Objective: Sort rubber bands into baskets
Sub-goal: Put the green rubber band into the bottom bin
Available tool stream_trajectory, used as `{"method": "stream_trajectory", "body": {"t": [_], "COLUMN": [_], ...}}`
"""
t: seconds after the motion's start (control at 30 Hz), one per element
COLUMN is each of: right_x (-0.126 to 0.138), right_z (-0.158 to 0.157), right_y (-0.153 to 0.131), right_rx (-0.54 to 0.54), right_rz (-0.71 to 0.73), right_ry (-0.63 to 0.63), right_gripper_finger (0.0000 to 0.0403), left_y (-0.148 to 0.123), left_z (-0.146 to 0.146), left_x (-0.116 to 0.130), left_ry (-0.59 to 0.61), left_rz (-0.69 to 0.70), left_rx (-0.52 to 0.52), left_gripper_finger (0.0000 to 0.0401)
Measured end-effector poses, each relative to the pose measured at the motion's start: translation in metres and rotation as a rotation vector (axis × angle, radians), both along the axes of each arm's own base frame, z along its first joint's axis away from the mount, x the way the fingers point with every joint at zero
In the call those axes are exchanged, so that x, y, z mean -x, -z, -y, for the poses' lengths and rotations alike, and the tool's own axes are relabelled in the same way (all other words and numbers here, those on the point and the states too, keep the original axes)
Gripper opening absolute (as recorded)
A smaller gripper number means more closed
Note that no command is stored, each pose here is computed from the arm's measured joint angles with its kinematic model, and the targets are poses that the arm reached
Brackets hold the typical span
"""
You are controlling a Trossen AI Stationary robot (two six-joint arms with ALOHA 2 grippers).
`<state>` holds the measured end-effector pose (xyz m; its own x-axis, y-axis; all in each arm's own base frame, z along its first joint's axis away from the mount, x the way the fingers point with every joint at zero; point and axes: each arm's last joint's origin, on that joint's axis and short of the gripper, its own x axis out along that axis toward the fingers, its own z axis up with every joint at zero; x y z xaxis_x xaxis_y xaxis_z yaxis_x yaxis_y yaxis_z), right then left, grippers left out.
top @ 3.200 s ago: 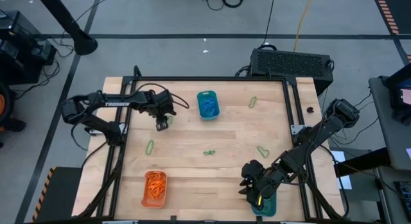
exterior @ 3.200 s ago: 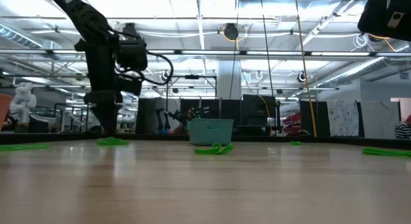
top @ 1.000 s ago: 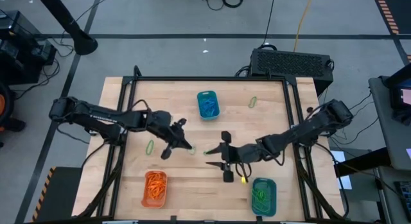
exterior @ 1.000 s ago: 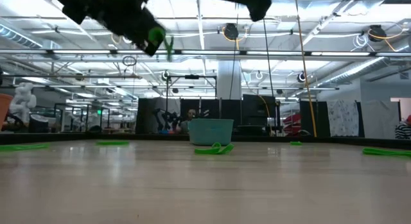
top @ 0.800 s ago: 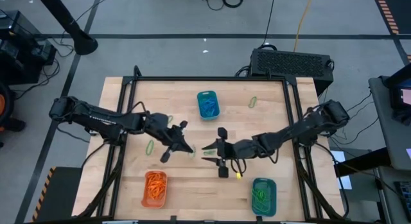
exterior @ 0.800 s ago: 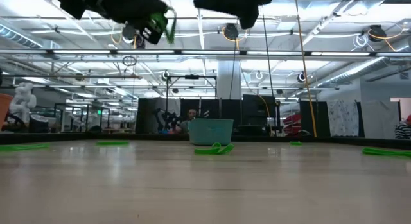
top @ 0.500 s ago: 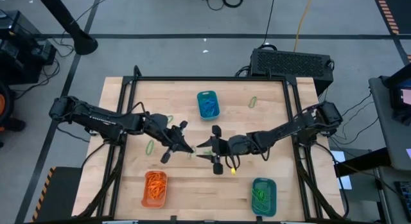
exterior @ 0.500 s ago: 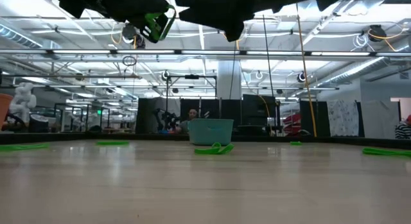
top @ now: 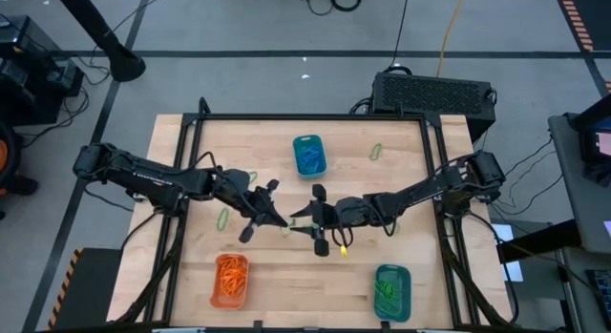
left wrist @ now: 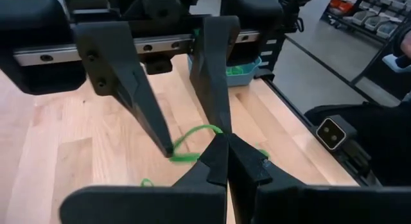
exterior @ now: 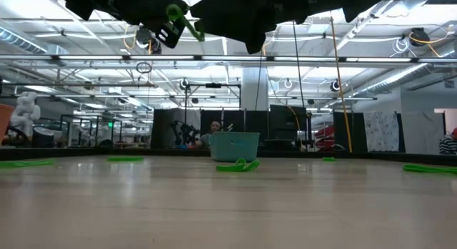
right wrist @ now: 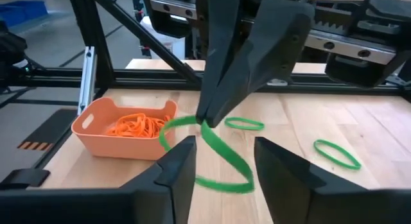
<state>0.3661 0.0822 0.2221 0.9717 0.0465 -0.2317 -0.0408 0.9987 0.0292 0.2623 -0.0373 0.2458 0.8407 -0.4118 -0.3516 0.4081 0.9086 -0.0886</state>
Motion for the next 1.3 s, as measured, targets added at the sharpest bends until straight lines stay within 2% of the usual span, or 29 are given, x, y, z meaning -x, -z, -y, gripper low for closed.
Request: {"method": "stream_trajectory", "body": {"t": [0.17, 0.4, 0.53, 0.67, 0.93, 1.1, 1.3], "right_x": [0.0, 0.0, 0.0, 0.0, 0.011, 0.032, 0.064], "right_z": [0.0, 0.0, 0.0, 0.0, 0.003, -0.004, -0.047], "right_y": [0.0, 0.0, 0.0, 0.001, -0.008, -0.022, -0.029], "right_rx": [0.006, 0.013, 0.007, 0.004, -0.025, -0.145, -0.45], "right_rz": [0.001, 0.002, 0.0, -0.006, -0.082, -0.179, -0.387], "right_ry": [-0.002, -0.005, -0.003, -0.003, 0.009, 0.017, -0.154], "right_gripper_finger": [0.0109, 0.0011, 0.0007, 0.0002, 0.0001, 0.0001, 0.0], "left_y": [0.0, 0.0, 0.001, 0.001, 0.005, 0.014, 0.025], "left_z": [-0.001, -0.002, -0.004, -0.004, -0.004, -0.012, -0.028], "left_x": [0.0, -0.001, -0.001, -0.001, 0.001, 0.005, 0.011], "left_ry": [-0.017, -0.073, -0.128, -0.133, -0.115, -0.167, -0.291], "left_rz": [0.0, 0.001, 0.004, -0.001, -0.045, -0.147, -0.28], "left_rx": [-0.007, -0.029, -0.052, -0.055, -0.056, -0.111, -0.176], "left_gripper_finger": [0.0001, 0.0003, 0.0023, 0.0065, 0.019, 0.0228, 0.023]}}
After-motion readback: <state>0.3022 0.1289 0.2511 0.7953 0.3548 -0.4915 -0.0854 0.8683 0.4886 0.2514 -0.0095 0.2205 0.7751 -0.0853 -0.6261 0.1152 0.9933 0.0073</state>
